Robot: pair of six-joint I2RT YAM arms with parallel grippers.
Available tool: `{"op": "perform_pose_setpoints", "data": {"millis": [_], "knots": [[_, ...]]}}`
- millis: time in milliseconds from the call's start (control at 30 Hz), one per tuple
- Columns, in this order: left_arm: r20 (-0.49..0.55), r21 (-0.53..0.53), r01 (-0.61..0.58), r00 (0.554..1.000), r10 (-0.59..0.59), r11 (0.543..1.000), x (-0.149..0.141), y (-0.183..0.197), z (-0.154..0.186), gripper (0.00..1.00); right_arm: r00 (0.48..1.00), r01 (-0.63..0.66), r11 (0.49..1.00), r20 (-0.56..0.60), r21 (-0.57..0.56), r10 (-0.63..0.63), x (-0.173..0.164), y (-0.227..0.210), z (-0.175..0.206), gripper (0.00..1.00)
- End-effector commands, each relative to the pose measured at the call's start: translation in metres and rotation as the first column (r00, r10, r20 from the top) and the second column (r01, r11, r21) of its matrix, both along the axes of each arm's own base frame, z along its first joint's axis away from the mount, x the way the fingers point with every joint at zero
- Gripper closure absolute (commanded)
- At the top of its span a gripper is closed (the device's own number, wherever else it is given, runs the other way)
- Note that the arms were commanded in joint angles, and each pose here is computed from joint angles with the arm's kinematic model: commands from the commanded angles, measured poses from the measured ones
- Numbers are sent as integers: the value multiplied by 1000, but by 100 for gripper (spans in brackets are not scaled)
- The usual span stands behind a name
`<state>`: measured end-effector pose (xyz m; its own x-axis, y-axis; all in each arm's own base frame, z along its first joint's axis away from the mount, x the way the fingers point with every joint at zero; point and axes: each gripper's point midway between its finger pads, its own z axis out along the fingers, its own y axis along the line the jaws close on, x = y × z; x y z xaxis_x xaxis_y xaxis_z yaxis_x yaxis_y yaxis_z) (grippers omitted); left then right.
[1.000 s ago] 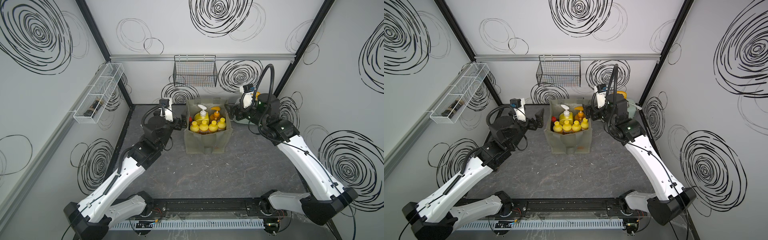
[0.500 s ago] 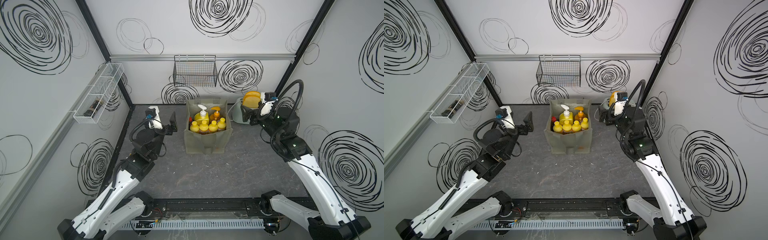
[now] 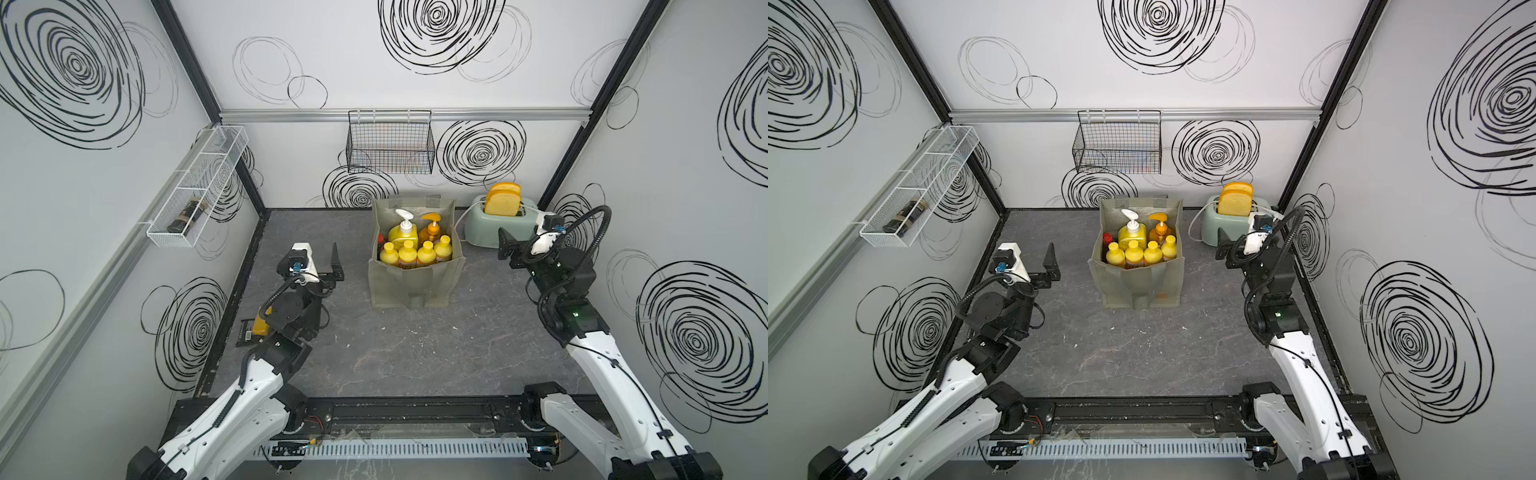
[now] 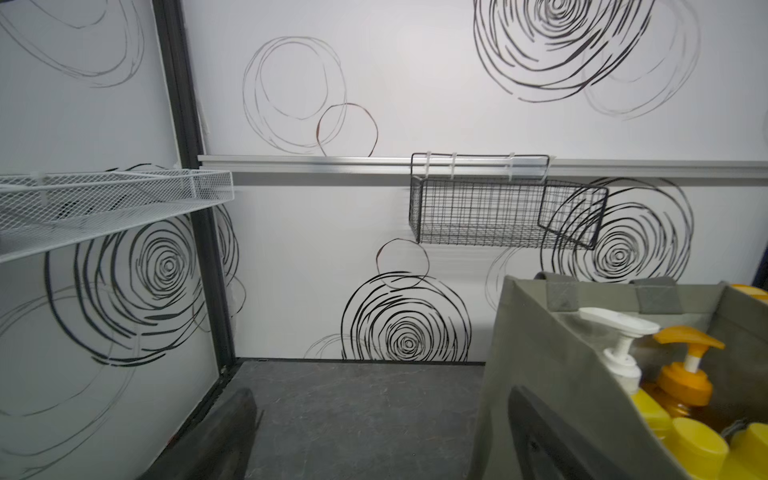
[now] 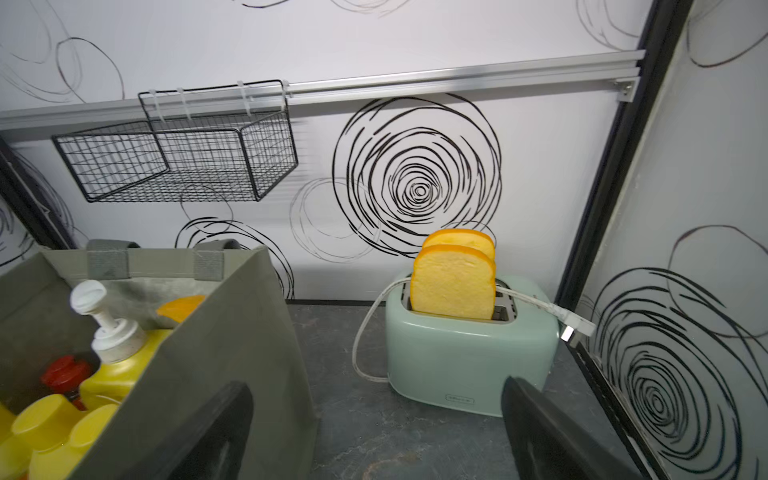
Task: Pack dish soap into the shopping bag
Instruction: Reset both arms
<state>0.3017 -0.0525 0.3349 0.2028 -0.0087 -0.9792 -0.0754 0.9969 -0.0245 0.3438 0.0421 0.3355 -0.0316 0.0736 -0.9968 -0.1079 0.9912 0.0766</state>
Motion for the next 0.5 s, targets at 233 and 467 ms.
{"op": "perform_pose_setpoints", "data": {"millis": [233, 467], "knots": [[51, -49, -275, 959, 278, 960, -14, 57, -62, 4, 979, 137, 990, 154, -22, -132, -8, -33, -18, 3], [68, 57, -184, 981, 180, 981, -21, 56, -101, 4, 967, 220, 975, 138, -29, -214, -12, -48, -52, 3]]}}
